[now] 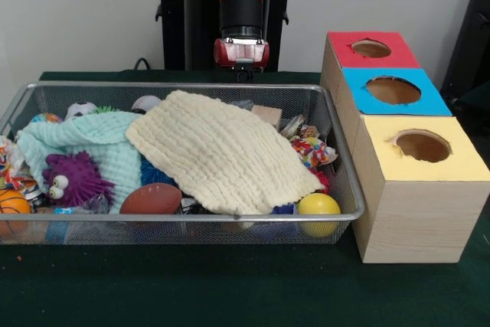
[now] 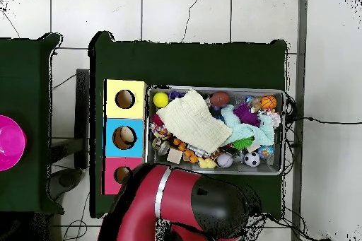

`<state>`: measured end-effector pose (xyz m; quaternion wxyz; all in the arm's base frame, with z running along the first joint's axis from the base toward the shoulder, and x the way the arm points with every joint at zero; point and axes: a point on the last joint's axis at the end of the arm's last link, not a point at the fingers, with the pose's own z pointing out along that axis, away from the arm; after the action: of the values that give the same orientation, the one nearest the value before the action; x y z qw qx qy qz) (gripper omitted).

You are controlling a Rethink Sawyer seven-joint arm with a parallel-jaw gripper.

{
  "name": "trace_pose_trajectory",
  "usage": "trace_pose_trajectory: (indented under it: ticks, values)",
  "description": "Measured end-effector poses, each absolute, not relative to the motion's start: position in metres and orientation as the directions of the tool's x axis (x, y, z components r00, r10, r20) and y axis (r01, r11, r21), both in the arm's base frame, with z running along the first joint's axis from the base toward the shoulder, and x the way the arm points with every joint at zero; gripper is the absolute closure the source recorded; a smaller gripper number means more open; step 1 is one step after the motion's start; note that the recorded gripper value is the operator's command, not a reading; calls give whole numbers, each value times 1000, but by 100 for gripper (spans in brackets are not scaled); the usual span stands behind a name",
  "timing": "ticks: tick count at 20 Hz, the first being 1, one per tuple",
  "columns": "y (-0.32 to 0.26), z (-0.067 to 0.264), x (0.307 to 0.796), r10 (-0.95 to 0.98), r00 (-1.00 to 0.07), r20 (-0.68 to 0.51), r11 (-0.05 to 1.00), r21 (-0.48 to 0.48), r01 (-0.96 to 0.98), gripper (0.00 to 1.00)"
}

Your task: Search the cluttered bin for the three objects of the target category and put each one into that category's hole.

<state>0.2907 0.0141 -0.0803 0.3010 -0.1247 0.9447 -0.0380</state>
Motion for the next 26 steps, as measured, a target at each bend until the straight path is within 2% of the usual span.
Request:
trace_pose_trajectory:
  ticks: [14,26]
  values:
    - [16,-78,294,-251,-810,-530,968,-145,-205,100]
    - [23,-67,312,-200,-917,-345,977,-139,-161,100]
